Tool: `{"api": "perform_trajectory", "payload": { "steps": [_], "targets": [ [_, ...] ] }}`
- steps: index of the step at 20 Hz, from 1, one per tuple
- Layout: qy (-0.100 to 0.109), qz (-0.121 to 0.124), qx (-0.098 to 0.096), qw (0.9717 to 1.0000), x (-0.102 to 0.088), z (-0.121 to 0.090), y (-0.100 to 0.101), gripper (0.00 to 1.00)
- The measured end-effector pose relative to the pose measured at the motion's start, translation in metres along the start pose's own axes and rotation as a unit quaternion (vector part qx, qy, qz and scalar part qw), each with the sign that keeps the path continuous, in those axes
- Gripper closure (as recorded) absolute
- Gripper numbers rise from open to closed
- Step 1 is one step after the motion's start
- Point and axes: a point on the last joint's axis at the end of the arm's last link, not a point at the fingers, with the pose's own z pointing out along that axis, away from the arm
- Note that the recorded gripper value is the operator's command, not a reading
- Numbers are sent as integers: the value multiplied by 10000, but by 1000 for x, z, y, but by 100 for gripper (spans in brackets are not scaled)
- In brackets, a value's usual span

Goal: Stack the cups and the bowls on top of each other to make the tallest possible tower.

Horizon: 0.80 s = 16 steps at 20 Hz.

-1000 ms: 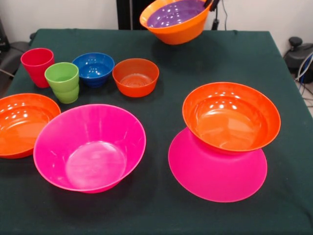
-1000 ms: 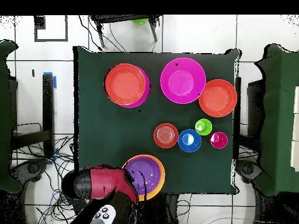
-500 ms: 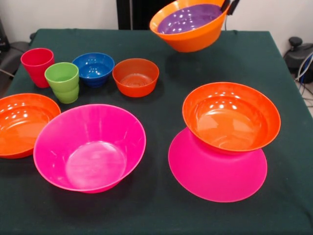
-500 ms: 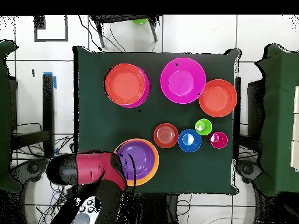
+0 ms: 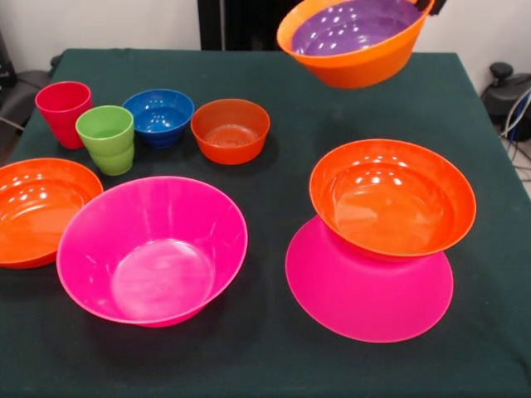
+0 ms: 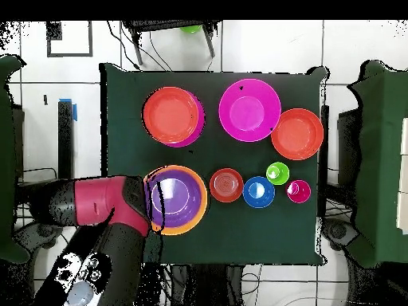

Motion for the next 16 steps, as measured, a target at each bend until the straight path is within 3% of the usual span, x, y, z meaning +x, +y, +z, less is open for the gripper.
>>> {"api": "perform_trajectory", "payload": {
  "steps": [9, 14, 16],
  "targets": [
    [395, -51, 191, 9990, -19, -62, 14, 100],
    [213, -69, 114, 9997, -37, -88, 23, 100],
    [14, -54, 21, 10000, -51, -101, 27, 100]
  ]
}}
